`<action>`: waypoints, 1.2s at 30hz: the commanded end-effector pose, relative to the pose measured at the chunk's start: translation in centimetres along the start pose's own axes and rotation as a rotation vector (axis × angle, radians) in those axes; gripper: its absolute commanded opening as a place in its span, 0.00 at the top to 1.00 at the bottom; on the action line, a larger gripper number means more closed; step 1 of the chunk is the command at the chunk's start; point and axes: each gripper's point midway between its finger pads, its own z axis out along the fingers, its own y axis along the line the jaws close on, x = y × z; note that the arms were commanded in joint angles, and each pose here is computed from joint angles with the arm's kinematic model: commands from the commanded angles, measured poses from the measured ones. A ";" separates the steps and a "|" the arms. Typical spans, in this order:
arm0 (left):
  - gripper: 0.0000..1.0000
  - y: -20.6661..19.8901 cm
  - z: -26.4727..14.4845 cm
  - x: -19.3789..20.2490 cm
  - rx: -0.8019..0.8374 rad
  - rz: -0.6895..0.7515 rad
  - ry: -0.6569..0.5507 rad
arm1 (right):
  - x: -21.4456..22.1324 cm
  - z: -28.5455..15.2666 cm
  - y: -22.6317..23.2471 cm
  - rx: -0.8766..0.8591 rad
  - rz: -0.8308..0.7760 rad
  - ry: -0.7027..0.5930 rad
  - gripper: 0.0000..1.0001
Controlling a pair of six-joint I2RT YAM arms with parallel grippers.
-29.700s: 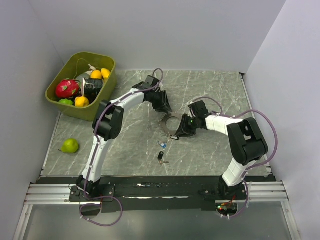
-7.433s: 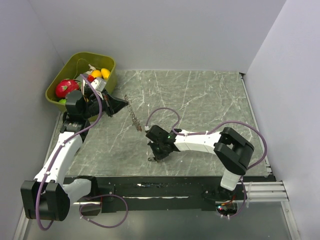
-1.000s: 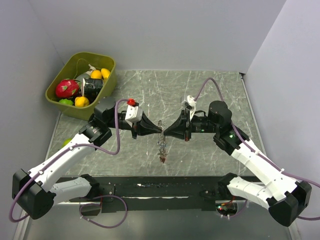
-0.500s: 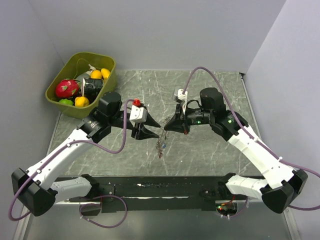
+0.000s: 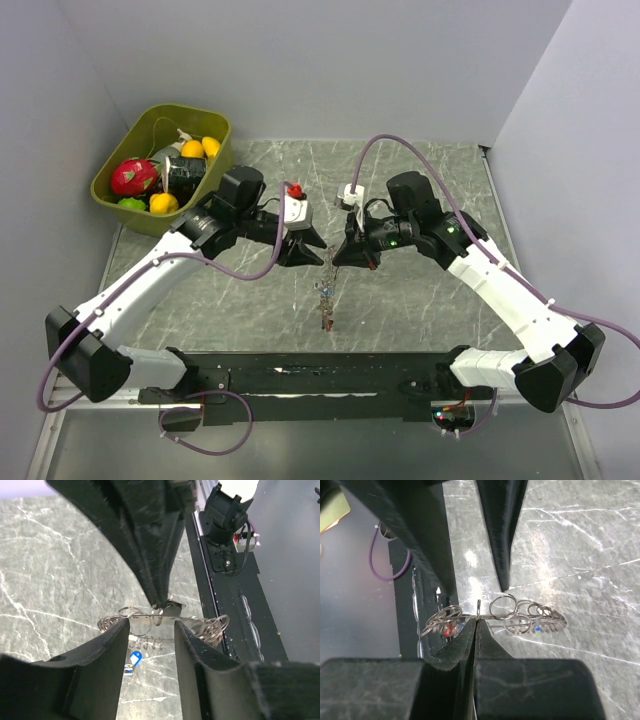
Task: Put the keys on the keyring
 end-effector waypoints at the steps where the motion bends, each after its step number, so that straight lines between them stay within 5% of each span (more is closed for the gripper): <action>1: 0.57 0.1 0.2 -0.9 0.037 0.040 -0.001 | -2.9 -1.2 0.1 0.023 -0.087 -0.071 1.00; 18: 0.67 0.0 1.5 -1.1 0.115 0.024 -0.023 | -2.9 -0.6 -0.2 0.017 -0.076 -0.083 1.00; 21: 0.72 -0.1 1.7 -1.0 0.128 0.019 -0.022 | -3.1 -0.7 -0.2 0.021 -0.078 -0.092 1.00; 27: 0.99 -0.2 2.0 -0.7 0.150 0.014 -0.007 | -2.9 -0.8 -0.2 0.029 -0.077 -0.088 1.00; 34: 0.99 0.1 1.8 -1.7 0.109 0.041 -0.041 | -3.2 -1.0 -0.5 0.061 -0.068 -0.114 1.00; 35: 0.99 0.0 1.9 -1.2 0.103 0.033 -0.040 | -3.8 -1.2 -0.4 0.070 -0.088 -0.147 0.95; 36: 0.99 0.1 1.7 -1.5 0.085 0.030 -0.047 | -4.1 -1.3 -0.4 0.077 -0.089 -0.164 0.79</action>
